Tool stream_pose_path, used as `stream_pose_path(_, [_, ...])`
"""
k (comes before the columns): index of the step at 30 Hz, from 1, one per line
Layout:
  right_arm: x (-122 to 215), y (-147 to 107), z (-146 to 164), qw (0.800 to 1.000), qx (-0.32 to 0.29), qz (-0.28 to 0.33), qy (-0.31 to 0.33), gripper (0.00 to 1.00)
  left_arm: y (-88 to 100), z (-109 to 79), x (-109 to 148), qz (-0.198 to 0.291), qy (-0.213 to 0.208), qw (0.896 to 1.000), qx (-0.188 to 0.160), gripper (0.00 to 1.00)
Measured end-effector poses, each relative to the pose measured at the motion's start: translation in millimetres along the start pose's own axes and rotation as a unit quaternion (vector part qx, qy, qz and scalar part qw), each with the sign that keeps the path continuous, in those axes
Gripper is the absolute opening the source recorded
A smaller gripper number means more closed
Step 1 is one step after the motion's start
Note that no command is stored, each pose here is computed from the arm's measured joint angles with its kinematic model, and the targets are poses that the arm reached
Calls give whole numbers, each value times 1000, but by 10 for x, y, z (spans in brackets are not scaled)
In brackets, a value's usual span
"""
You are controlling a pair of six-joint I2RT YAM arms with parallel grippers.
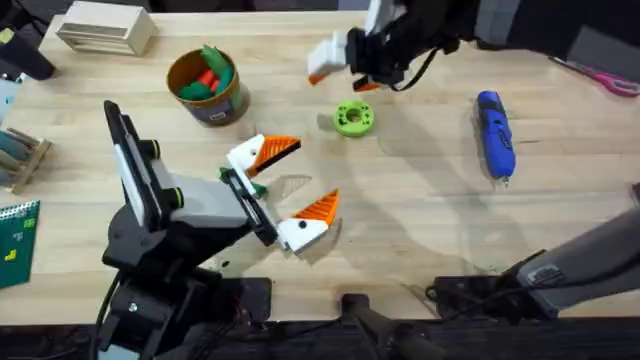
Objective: Pick up the gripper from the table and insert it into the empty holder that is missing its gripper. Then pick up a screw, insert it into the mounting hole, and use the screwdriver to tighten it. Finally, clean up the table by picking up the vegetable and placing it into the bucket.
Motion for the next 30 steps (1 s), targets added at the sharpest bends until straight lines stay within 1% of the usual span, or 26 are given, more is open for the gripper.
stream_pose_path(2, [-4, -88, 73, 997, 55, 23, -47, 922, 0, 0, 0, 0, 0, 1000, 0, 987])
stream_pose_path(4, [-36, -181, 123, 991, 96, 48, -81, 921, 0, 0, 0, 0, 0, 1000, 0, 987])
stream_pose_path(5, [-104, -263, 171, 981, 141, 71, -114, 843, 0, 0, 0, 0, 0, 1000, 0, 987])
stream_pose_path(6, [-128, -274, 171, 978, 149, 75, -121, 808, 0, 0, 0, 0, 0, 1000, 0, 986])
stream_pose_path(8, [-184, -293, 147, 974, 160, 84, -133, 742, 0, 0, 0, 0, 0, 1000, 0, 986])
stream_pose_path(12, [-326, -335, 82, 969, 169, 102, -147, 507, 0, 0, 0, 0, 0, 1000, 0, 986])
stream_pose_path(15, [-407, -329, 75, 968, 175, 100, -151, 301, 1, -1, 0, 0, 0, 1000, 0, 986])
stream_pose_path(16, [-425, -323, 86, 967, 178, 98, -152, 277, 0, 0, 0, 0, 0, 1000, 0, 986])
stream_pose_path(22, [-461, -320, 152, 967, 188, 92, -148, 269, 0, 0, 0, 0, 0, 1000, 0, 987])
stream_pose_path(25, [-530, -375, 136, 965, 188, 109, -148, 269, 0, 0, 0, 0, 0, 1000, 0, 987])
stream_pose_path(30, [-580, -405, 114, 964, 186, 118, -148, 268, 0, 0, 0, 0, 0, 1000, 0, 987])
Point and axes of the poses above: each hand's point on the last joint's axis, 136 mm out from that joint toward the fingers, its own x axis back along the fingers, its own z axis along the line the jaws close on, y = z × x, the point moved 8 cm from there along x, back along the fingers, and after that the axes turned 14 degrees about x, right-handed, at the moved point
